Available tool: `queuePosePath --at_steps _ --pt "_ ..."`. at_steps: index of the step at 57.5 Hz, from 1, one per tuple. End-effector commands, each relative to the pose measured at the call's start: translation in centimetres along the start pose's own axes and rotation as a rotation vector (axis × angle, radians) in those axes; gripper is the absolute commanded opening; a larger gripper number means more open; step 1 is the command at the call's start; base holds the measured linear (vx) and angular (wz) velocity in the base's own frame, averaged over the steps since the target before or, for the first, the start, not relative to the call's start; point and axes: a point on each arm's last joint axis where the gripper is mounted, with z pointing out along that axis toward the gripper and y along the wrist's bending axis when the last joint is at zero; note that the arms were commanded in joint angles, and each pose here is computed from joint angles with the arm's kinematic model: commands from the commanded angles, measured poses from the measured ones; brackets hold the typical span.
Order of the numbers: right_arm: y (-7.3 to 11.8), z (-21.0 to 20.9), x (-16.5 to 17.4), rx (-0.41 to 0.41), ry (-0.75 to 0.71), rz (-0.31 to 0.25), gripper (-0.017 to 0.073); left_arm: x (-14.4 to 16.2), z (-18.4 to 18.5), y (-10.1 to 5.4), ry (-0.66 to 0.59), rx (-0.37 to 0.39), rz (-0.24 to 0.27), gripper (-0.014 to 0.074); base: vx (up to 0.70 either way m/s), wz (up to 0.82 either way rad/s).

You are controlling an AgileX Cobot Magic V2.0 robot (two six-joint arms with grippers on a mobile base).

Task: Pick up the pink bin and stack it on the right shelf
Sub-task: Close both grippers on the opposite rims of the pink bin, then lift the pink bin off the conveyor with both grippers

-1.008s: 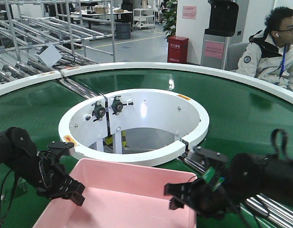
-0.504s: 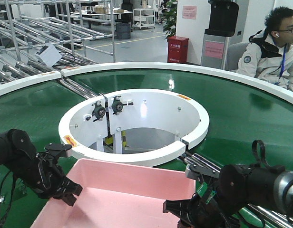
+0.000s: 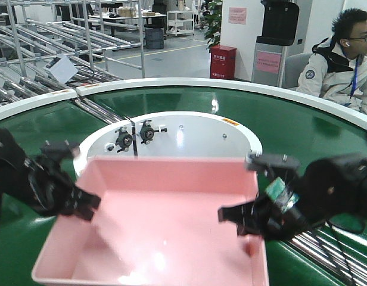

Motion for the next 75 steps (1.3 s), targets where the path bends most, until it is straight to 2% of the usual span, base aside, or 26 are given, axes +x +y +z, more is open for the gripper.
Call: queuePosePath --at_steps 1,10,13,16,21,32,37,41,49,75 --pt "1.3 -5.3 -2.6 -0.081 -0.201 -0.015 -0.0009 -0.7 -6.5 -4.3 -0.202 0.105 -0.017 -0.0008 0.00 0.00" --pt "1.6 -8.8 -3.1 -0.108 -0.281 -0.021 -0.0009 2.6 -9.3 -5.8 -0.287 0.112 -0.076 -0.0008 0.00 0.00" --pt "1.6 -9.6 -2.9 -0.112 -0.285 -0.021 -0.0009 3.6 -10.4 -6.1 -0.335 0.107 -0.097 -0.0008 0.00 0.00" --pt "1.5 -10.4 -2.6 -0.112 -0.273 -0.021 -0.0009 4.8 -11.6 -6.5 -0.380 0.109 -0.138 -0.0008 0.00 0.00" --pt "1.4 -11.5 -2.1 -0.111 -0.268 -0.023 -0.0009 6.0 -13.6 -7.0 -0.447 0.119 -0.169 -0.0005 0.00 0.00" --pt "1.3 -13.5 -1.6 -0.124 -0.301 -0.035 -0.0009 6.5 -16.3 -7.7 -0.551 0.134 -0.190 -0.0002 0.00 0.00" --pt "1.3 -13.5 -1.4 -0.117 -0.291 -0.066 -0.0009 5.9 -16.7 -7.7 -0.590 0.133 -0.197 -0.0002 0.00 0.00" --pt "1.3 -13.5 -1.4 -0.113 -0.287 -0.084 -0.0009 5.6 -16.9 -7.9 -0.571 0.141 -0.191 -0.0002 0.00 0.00" --pt "1.4 -13.5 -1.3 -0.126 -0.273 -0.073 -0.0009 5.0 -17.1 -8.0 -0.583 0.164 -0.202 -0.0002 0.00 0.00" --pt "1.3 -13.4 -1.0 -0.117 -0.242 -0.076 -0.0009 4.9 -17.1 -8.0 -0.596 0.160 -0.204 -0.0001 0.00 0.00"
